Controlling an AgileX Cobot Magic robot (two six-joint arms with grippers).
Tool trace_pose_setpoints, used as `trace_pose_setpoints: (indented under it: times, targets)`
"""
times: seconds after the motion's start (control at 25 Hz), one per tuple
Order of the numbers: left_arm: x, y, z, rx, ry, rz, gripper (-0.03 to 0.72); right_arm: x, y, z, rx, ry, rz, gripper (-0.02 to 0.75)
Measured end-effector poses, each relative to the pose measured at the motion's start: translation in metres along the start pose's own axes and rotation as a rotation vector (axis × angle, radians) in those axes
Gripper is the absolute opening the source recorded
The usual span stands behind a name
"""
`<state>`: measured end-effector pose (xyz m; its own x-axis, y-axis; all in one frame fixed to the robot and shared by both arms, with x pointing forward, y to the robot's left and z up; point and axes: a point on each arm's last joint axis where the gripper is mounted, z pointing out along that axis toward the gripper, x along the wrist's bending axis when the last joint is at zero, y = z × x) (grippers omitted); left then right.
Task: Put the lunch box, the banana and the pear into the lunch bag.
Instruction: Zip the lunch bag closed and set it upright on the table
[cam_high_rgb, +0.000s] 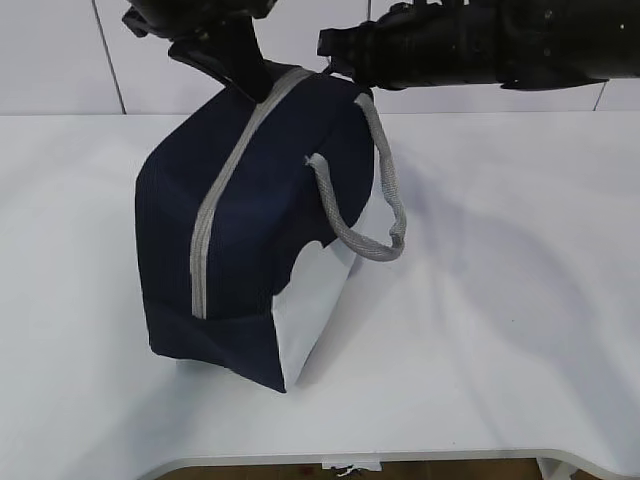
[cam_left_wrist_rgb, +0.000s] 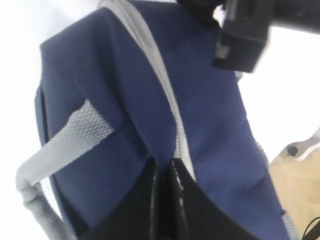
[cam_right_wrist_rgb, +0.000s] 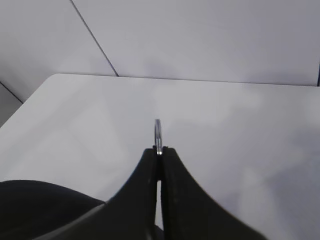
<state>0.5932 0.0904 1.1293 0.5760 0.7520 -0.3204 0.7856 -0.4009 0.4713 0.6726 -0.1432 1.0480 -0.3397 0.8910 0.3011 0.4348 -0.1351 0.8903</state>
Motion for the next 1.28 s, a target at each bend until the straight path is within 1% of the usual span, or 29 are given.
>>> trace_pose_setpoints:
  times: [0.32, 0.52, 0.76, 1.12, 1.28]
  targets:
    - [-0.009, -0.002, -0.023, -0.038, 0.003, 0.024, -0.006, -0.006, -0.010, 0.010, 0.022, -0.029, 0.074, 0.001]
    - [-0.012, -0.005, -0.031, -0.038, 0.010, 0.033, -0.006, -0.012, -0.026, 0.022, 0.062, -0.037, 0.127, 0.001]
    - [-0.011, -0.006, -0.031, -0.027, 0.017, 0.039, -0.006, -0.016, -0.042, 0.033, 0.105, -0.032, 0.162, 0.001]
    - [-0.011, -0.007, -0.031, -0.024, 0.022, 0.044, -0.006, -0.016, -0.044, 0.034, 0.112, -0.026, 0.171, 0.001]
    - [-0.010, -0.007, -0.030, -0.022, 0.022, 0.044, -0.006, -0.016, -0.045, 0.034, 0.117, -0.026, 0.145, 0.001]
